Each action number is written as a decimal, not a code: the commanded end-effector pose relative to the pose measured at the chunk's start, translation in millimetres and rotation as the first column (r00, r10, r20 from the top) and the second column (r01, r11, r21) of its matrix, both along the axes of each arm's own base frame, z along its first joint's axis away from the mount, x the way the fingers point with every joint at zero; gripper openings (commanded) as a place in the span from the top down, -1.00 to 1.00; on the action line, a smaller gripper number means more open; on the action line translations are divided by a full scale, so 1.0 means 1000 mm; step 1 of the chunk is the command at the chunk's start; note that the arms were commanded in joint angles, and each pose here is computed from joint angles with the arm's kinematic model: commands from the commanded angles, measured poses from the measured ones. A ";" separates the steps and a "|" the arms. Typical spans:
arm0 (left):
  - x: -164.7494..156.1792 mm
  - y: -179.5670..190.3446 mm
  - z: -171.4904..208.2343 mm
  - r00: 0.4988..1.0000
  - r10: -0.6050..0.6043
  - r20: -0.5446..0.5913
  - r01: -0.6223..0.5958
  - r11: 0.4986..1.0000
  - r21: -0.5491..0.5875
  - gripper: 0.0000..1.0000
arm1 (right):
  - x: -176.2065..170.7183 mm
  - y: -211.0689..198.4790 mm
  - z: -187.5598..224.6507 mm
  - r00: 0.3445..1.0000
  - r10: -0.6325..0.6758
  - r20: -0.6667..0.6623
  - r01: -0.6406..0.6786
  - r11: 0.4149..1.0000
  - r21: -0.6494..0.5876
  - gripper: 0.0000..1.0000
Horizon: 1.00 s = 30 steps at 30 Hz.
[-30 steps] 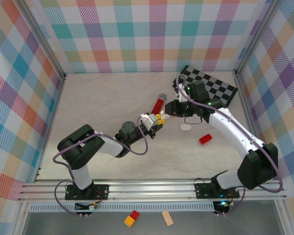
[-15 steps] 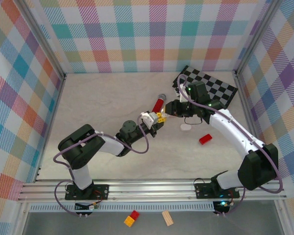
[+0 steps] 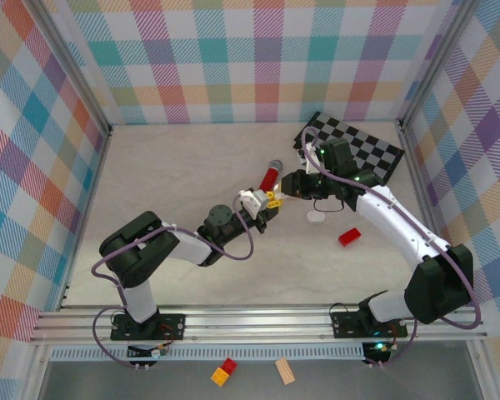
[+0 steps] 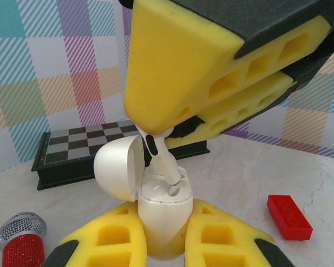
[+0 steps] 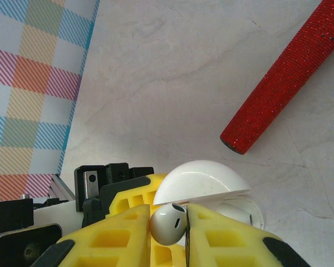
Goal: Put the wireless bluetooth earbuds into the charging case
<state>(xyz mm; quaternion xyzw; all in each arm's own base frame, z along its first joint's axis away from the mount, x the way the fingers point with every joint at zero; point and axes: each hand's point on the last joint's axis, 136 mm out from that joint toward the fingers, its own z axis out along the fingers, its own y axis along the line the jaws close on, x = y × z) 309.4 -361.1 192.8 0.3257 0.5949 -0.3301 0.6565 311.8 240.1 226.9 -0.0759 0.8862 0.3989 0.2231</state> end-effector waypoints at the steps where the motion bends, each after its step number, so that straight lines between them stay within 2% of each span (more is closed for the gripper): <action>1: 0.000 -0.004 0.017 1.000 0.001 0.019 0.000 0.999 -0.054 1.00 | 0.001 -0.004 -0.004 1.000 -0.006 0.005 0.006 1.000 -0.002 0.56; 30: 0.003 0.004 0.053 0.999 0.030 0.018 -0.027 0.988 -0.155 1.00 | -0.003 -0.009 -0.014 0.999 -0.046 -0.012 0.046 0.999 0.000 0.49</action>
